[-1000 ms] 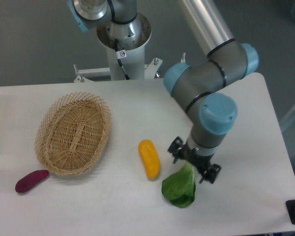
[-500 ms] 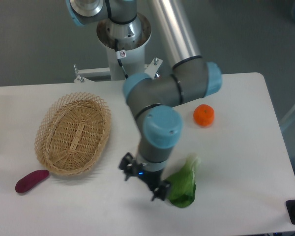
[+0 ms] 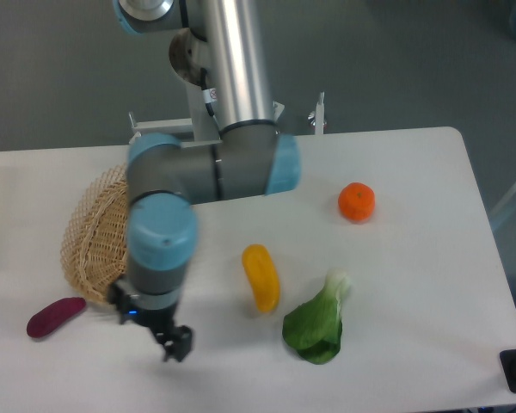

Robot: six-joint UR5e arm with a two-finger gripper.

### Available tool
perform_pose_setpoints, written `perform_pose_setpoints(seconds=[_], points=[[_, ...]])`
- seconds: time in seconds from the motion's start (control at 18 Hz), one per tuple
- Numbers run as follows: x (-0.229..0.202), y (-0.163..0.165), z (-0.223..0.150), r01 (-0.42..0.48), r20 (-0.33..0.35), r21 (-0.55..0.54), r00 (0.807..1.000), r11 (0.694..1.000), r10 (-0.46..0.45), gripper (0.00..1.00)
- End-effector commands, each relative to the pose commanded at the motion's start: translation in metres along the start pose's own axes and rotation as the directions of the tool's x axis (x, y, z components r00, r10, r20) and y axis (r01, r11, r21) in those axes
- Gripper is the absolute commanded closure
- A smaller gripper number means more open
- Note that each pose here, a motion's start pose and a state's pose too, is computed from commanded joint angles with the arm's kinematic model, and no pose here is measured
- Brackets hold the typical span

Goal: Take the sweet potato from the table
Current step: 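Move the gripper across the table toward the purple sweet potato beside the basket, then lower the gripper onto the purple sweet potato and close on it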

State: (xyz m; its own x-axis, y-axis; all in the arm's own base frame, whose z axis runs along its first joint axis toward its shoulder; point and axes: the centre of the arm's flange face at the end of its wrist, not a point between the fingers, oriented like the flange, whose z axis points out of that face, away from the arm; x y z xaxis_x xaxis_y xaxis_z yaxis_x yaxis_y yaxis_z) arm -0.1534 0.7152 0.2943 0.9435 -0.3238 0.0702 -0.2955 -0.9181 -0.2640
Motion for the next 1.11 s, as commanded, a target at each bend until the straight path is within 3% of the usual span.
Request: perform_pose_setpoints(seconds=[0.28,0.56,0.78,1.11], points=[[0.055,-0.015,0.036,-0.071,-0.042,-0.046,0.997,0.996,0.069,0.0],[0.077,-0.022,0.072,-0.034,-0.072,-0.085,0.997,0.996,0.028,0.0],[0.093,-0.021,0.097,-0.017,-0.035,-0.158,0.999,0.987,0.012,0.0],[0.1,-0.019,0.117,0.036,-0.028,-0.17,0.999,0.985,-0.041,0.0]])
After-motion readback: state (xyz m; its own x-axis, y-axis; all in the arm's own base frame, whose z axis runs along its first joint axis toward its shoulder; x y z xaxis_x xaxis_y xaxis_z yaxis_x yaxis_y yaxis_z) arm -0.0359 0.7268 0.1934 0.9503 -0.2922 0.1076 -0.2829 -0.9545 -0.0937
